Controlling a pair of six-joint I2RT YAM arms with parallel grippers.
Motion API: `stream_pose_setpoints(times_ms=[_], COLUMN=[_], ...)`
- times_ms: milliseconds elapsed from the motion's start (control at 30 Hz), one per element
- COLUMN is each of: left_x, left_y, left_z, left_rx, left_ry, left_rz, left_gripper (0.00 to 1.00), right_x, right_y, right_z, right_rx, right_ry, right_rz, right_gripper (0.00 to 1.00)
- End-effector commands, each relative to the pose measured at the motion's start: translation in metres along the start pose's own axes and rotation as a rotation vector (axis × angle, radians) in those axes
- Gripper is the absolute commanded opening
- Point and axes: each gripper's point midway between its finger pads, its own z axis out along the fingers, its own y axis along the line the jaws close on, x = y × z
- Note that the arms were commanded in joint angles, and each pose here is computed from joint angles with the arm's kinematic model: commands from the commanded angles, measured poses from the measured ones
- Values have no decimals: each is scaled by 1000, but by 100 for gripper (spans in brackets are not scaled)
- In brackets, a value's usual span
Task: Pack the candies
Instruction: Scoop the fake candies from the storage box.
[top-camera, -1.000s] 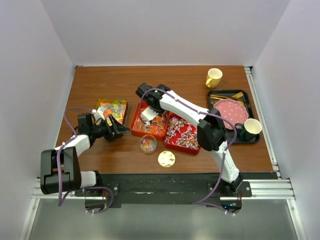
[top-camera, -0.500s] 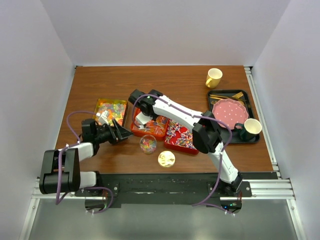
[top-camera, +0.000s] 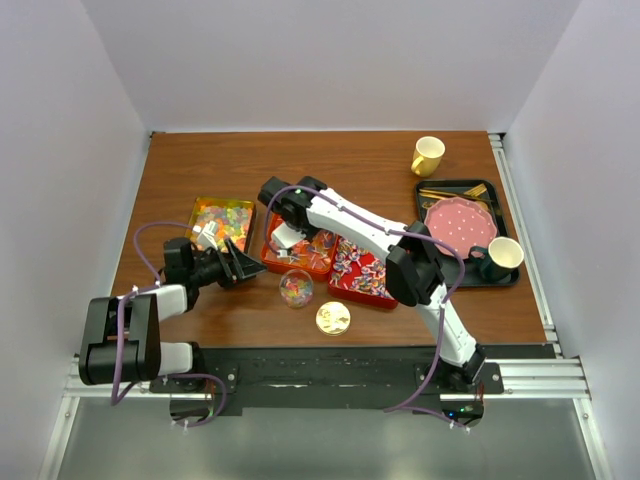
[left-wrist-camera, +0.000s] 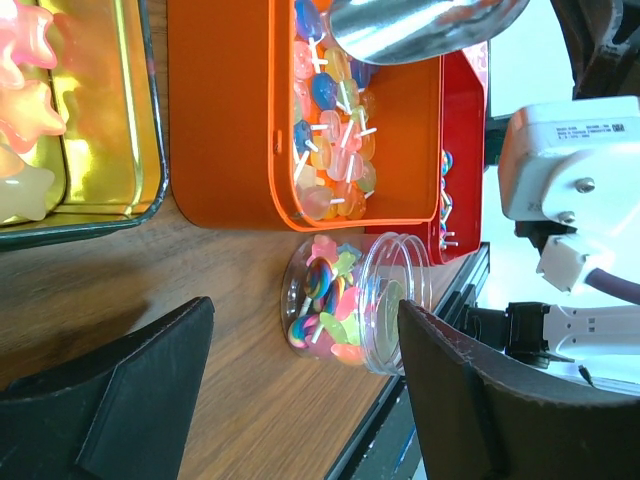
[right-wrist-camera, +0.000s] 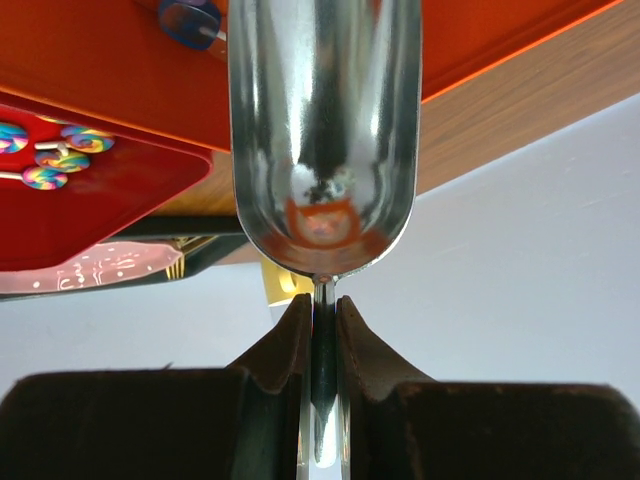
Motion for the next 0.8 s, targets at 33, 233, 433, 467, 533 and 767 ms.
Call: stream_pose_setpoints(times_ms=[33,233,433,467,533,767], left_x=[-9,-9,-11,-11,-10,-11], left_y=[-5,-4,-3,-3,-1,-1], left_z=[-1,0,0,0,0,0], left_rx=[20,19,15,14,11,8], left_ry=[-24,-25,-29,-28,-26,-29], left_rz=[57,59,62,61,59,56], left_gripper=[79,79,79,79,79,79], right_x=[17,32,39,40,41,43], right_y=[4,-2,-9,-9,-8,-2], right_z=[-8,-4,-6,-5,-3,14], right_rx=[-30,-16,2,3,-2,-25], right_ry=[15,46,59,64,68,110], right_rz=[-43,-26,-6,-4,-3,-13], right_gripper=[0,0,0,0,0,0])
